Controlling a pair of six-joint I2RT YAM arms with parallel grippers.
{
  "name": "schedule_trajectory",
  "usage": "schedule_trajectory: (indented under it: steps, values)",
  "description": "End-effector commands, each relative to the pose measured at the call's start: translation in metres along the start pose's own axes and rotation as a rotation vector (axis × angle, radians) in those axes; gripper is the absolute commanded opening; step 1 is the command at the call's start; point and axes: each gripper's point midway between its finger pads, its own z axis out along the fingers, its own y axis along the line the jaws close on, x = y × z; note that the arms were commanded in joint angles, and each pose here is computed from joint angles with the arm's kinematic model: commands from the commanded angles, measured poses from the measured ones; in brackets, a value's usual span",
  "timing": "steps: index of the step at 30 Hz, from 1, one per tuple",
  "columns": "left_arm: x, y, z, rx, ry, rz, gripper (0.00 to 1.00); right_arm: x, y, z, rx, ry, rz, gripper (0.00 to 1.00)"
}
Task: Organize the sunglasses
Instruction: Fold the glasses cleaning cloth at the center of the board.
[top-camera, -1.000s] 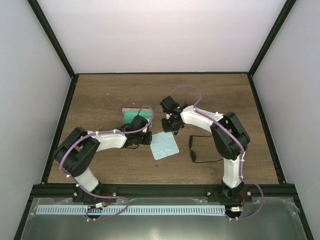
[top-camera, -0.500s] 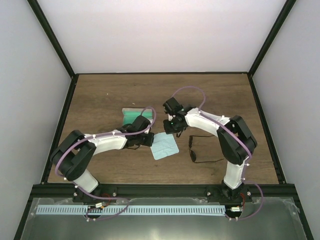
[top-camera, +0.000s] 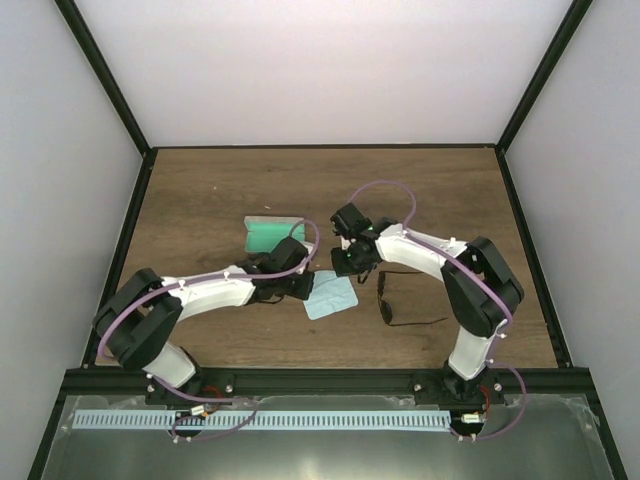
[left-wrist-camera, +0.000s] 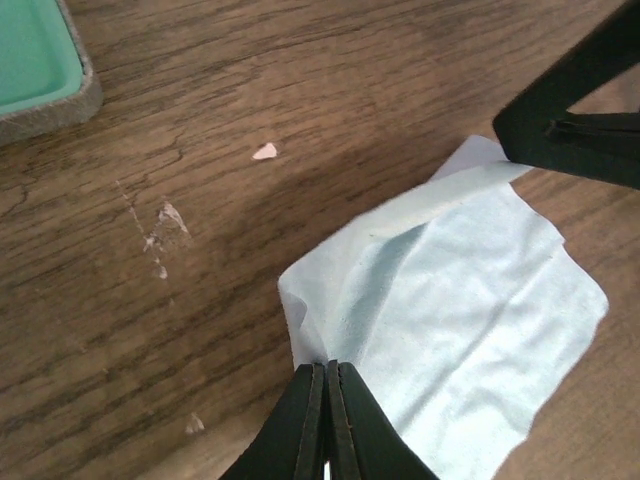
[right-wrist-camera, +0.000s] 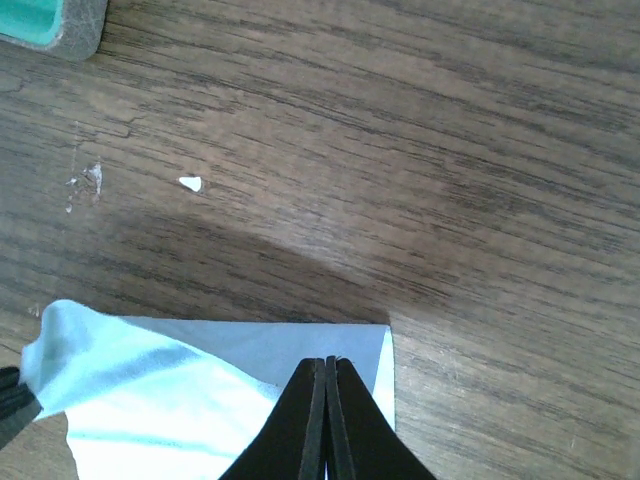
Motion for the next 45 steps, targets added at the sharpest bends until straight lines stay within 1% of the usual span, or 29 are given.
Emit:
schedule_trajectory:
  steps: [1,6,9,14,19,24,29,34,38,45]
  values:
    - [0.009,-0.004,-0.008,-0.005,0.001,0.04,0.04,-0.002,0.009,-0.013,-0.033,-0.037,0.006,0.01]
    - [0.02,-0.011,-0.006,0.007,0.027,0.074,0.04,0.01,0.013,-0.01,-0.037,-0.017,0.004,0.01]
    - [0.025,-0.012,-0.005,-0.019,0.033,0.095,0.04,0.019,0.011,-0.005,-0.018,-0.001,0.012,0.01]
    - [0.033,-0.011,-0.005,-0.035,0.044,0.106,0.04,0.024,0.004,-0.009,0.008,-0.009,0.031,0.01]
    - [0.03,-0.013,-0.006,-0.037,0.032,0.11,0.04,0.031,0.0,-0.014,0.015,-0.012,0.031,0.01]
    - [0.018,-0.008,-0.01,-0.087,0.003,0.126,0.04,0.036,-0.002,-0.017,0.011,-0.012,0.04,0.01]
    - [0.006,-0.01,-0.011,-0.106,-0.018,0.141,0.04,0.028,0.001,-0.023,0.003,-0.031,0.036,0.01]
    - [0.003,-0.016,-0.009,-0.085,-0.012,0.144,0.04,0.029,0.001,-0.024,0.011,-0.026,0.022,0.01]
    - [0.002,-0.012,-0.012,-0.106,-0.024,0.132,0.04,0.03,-0.001,-0.028,0.012,-0.036,0.02,0.01]
    - [-0.005,-0.01,-0.007,-0.142,-0.024,0.132,0.04,0.008,0.011,-0.032,-0.02,-0.057,0.014,0.01]
